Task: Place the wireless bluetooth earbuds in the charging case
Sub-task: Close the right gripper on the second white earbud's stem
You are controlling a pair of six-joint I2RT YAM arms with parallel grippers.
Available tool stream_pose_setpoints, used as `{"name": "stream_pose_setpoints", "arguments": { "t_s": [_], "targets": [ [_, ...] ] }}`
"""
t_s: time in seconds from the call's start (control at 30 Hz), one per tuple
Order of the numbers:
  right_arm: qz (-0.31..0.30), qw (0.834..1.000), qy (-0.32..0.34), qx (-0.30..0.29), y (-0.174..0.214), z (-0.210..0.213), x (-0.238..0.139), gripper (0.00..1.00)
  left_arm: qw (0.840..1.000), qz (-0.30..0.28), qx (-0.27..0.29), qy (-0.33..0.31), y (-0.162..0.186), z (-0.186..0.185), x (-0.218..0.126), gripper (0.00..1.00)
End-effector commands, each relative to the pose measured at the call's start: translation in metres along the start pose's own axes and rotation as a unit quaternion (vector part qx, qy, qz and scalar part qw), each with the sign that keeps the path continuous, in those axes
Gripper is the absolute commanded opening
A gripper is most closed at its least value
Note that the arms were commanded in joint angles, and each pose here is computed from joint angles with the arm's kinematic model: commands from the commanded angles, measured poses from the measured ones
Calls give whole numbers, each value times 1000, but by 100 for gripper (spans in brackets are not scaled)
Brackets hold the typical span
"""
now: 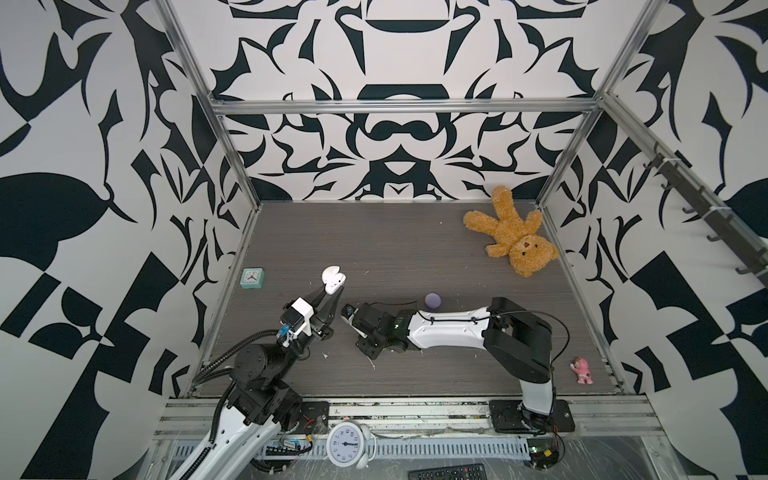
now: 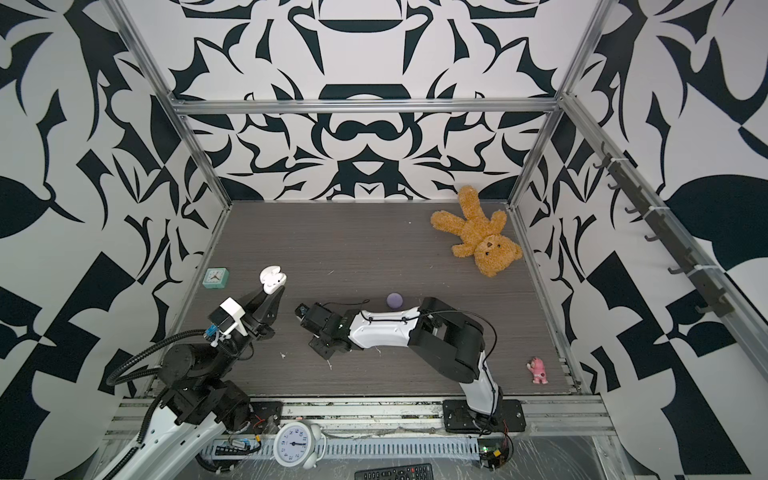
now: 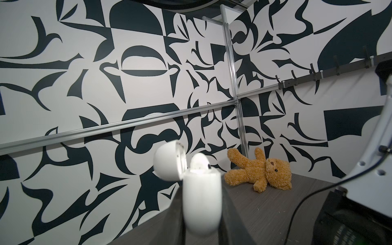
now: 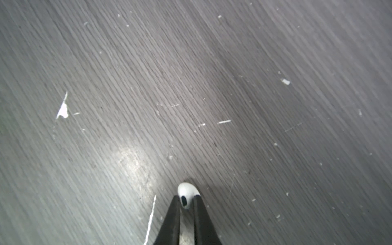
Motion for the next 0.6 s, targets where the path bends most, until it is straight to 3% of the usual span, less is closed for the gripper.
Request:
{"name": "stream_pose_setpoints", "arguments": {
  "t_s": [0.0,0.43,0.57],
  "targets": [
    [-12,999,33,-17,-8,2,-3,15,1000,-14,2,5,-5,-1,-2,0],
    [-14,991,124,-53,-10,2,-14,12,1000,-13,2,6,-5,-2,-2,0],
    [-15,993,105,-52,-10,8,-16,14,1000,-15,3,6,-6,-2,-3,0]
  ]
}}
Point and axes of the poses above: each gripper's point midway between its finger pads, its own x axis out along the fingers, its own z axis along the line the jaws close on, y = z × x, the point moved 4 cm from there along -x, back along the fingers, and after that the axes turned 13 degrees about -x, right-handed, at the moved point
